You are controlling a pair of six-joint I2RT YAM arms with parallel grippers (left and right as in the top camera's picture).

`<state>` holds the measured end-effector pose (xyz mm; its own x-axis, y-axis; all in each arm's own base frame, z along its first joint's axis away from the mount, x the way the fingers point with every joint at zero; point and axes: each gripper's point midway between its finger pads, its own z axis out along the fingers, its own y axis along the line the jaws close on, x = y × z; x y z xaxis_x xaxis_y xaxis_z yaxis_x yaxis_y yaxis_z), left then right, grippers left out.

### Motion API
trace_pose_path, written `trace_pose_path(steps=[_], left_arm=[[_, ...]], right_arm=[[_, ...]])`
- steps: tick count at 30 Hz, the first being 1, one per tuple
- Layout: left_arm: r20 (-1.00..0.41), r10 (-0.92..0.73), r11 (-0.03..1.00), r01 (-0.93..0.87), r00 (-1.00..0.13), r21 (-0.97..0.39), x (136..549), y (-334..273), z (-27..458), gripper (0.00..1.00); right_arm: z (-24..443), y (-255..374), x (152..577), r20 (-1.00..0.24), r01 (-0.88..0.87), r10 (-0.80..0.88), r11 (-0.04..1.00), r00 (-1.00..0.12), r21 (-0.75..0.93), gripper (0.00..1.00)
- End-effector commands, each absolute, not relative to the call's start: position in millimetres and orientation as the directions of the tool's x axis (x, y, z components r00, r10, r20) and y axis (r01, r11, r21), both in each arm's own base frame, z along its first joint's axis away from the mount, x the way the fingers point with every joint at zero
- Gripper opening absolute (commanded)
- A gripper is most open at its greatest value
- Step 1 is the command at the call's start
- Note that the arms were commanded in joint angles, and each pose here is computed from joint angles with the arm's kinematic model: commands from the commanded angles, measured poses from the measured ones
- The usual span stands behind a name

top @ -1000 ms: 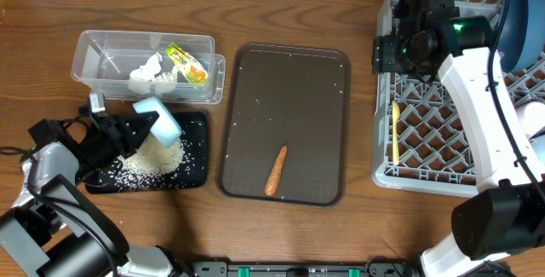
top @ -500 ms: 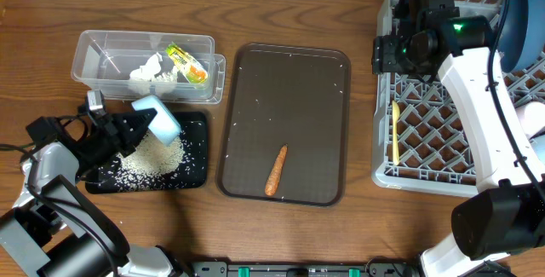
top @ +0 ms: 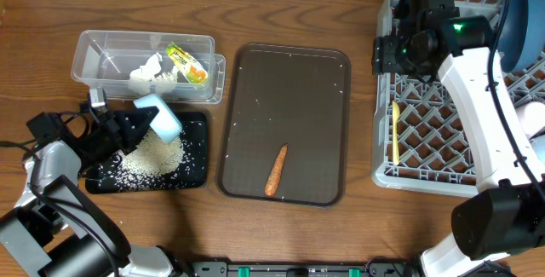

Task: Sort waste into correct bins and load items into the dishwasher rack
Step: 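Carry the bowl left and tip the rice onto the black tray, then bring the empty bowl back and set it on the brown tray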

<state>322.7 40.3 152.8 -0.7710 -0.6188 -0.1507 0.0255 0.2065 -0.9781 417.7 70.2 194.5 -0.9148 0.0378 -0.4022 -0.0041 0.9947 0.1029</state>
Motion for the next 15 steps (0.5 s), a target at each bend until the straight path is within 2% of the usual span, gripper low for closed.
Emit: trace_pose_path(steps=[1, 4, 6, 11, 15], left_arm=[[-0.085, -0.634, 0.219, -0.073, -0.768, -0.973, 323.8, 42.0, 148.9, 0.06], [-0.092, -0.622, 0.247, -0.083, -0.777, -0.965, 322.7, 36.4, 148.8, 0.06], [-0.117, -0.610, 0.308, -0.098, -0.784, -0.946, 322.7, 31.9, 148.1, 0.06], [-0.228, -0.565, 0.497, -0.107, -0.793, -0.861, 323.8, 14.3, 164.1, 0.06], [-0.362, -0.512, 0.676, -0.106, -0.779, -0.729, 332.0, -2.1, 183.2, 0.06]], right_arm=[[192.0, 71.3, 417.1, -0.396, -0.013, 0.025, 0.996, -0.918, 0.093, 0.74], [192.0, 71.3, 417.1, -0.396, -0.013, 0.025, 0.996, -0.918, 0.093, 0.74], [192.1, 71.3, 417.3, -0.397, -0.012, 0.026, 0.996, -0.917, 0.093, 0.74], [192.6, 71.4, 418.5, -0.402, -0.013, 0.026, 0.996, -0.915, 0.094, 0.74], [192.8, 71.4, 419.0, -0.404, -0.013, 0.026, 0.995, -0.914, 0.094, 0.74]])
